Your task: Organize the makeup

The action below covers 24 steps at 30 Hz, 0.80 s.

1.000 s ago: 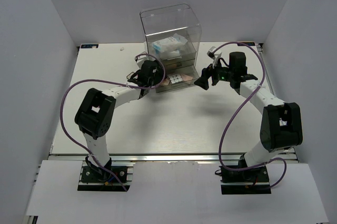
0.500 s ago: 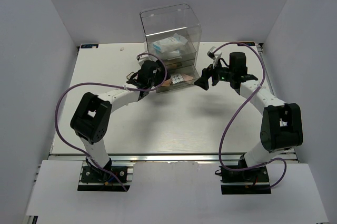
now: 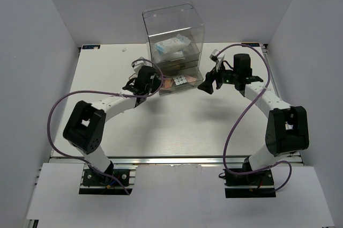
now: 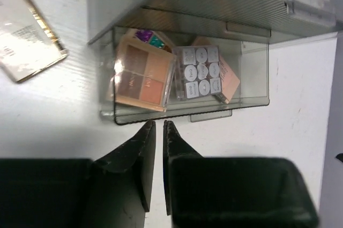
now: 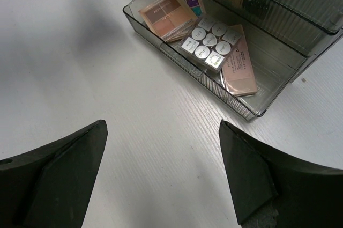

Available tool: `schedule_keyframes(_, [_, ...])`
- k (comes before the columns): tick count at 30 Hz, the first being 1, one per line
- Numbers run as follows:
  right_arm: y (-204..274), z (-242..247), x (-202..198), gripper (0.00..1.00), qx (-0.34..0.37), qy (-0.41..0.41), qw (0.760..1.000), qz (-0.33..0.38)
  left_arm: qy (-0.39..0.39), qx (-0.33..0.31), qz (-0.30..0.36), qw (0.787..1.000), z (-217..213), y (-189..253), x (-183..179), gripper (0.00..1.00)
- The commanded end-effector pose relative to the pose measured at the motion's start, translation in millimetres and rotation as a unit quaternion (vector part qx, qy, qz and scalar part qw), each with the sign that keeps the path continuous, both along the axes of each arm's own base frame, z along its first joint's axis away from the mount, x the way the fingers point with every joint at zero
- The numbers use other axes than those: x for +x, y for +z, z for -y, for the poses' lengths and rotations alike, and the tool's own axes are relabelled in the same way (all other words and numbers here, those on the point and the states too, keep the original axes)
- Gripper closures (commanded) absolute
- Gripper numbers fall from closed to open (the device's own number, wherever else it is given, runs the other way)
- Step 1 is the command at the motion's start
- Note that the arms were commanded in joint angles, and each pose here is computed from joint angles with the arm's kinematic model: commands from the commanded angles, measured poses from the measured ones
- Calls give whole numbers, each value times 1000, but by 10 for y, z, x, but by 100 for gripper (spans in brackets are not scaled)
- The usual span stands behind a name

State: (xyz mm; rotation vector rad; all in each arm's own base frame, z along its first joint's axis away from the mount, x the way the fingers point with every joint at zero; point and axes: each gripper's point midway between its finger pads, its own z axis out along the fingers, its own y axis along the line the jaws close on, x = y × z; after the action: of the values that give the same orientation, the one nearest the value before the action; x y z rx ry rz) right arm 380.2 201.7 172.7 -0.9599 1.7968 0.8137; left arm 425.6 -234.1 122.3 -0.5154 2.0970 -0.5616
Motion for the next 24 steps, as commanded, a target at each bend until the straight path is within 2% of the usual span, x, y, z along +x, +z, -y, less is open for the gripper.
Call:
schedule_keyframes(1, [127, 3, -81, 11, 3, 19, 1000, 22, 57, -8, -5, 998, -391, 177, -72, 79])
schedule_keyframes(2, [123, 3, -82, 11, 3, 19, 1000, 22, 77, -12, -12, 997, -483, 151, -77, 74])
schedule_keyframes(3, [116, 1, -85, 11, 3, 20, 1000, 21, 94, -13, -20, 995, -577, 126, -87, 61])
schedule_keyframes(4, [130, 1, -80, 11, 4, 20, 1000, 24, 118, -5, -40, 992, -756, 35, -112, 39])
schedule_keyframes(7, [112, 2, -89, 11, 3, 20, 1000, 21, 145, -9, -45, 988, -1003, 25, -28, 19])
schedule_keyframes(8, [106, 0, -99, 11, 4, 21, 1000, 18, 144, -4, -62, 988, -1045, -78, 4, 8])
schedule_keyframes(10, [106, 0, -104, 11, 5, 21, 1000, 18, 149, 4, -76, 986, -1175, -63, 157, 2])
schedule_keyframes(13, [100, 2, -111, 11, 5, 20, 1000, 16, 142, 24, -123, 982, -1242, -311, 306, 2])
schedule_keyframes(14, [113, 2, -105, 11, 5, 20, 1000, 19, 138, 26, -110, 984, -1224, -153, 485, 2])
schedule_keyframes(15, [104, 4, -114, 11, 5, 20, 1000, 17, 138, 49, -156, 977, -1254, -426, 456, 2])
schedule_keyframes(16, [115, 7, -118, 11, 4, 19, 1000, 19, 139, 55, -168, 974, -1278, -465, 509, 2])
schedule_keyframes(17, [114, 8, -122, 11, 4, 19, 1000, 19, 137, 53, -157, 977, -1243, -312, 687, 2])
schedule_keyframes(19, [102, 15, -137, 11, 3, 18, 1000, 19, 135, 72, -207, 966, -1254, -582, 676, 2])
schedule_keyframes(20, [103, 21, -135, 11, 2, 16, 1000, 21, 134, 74, -214, 965, -1237, -509, 735, 2])
schedule_keyframes(24, [77, 35, -151, 11, -1, 14, 1000, 21, 135, 93, -253, 953, -1252, -686, 754, 2])
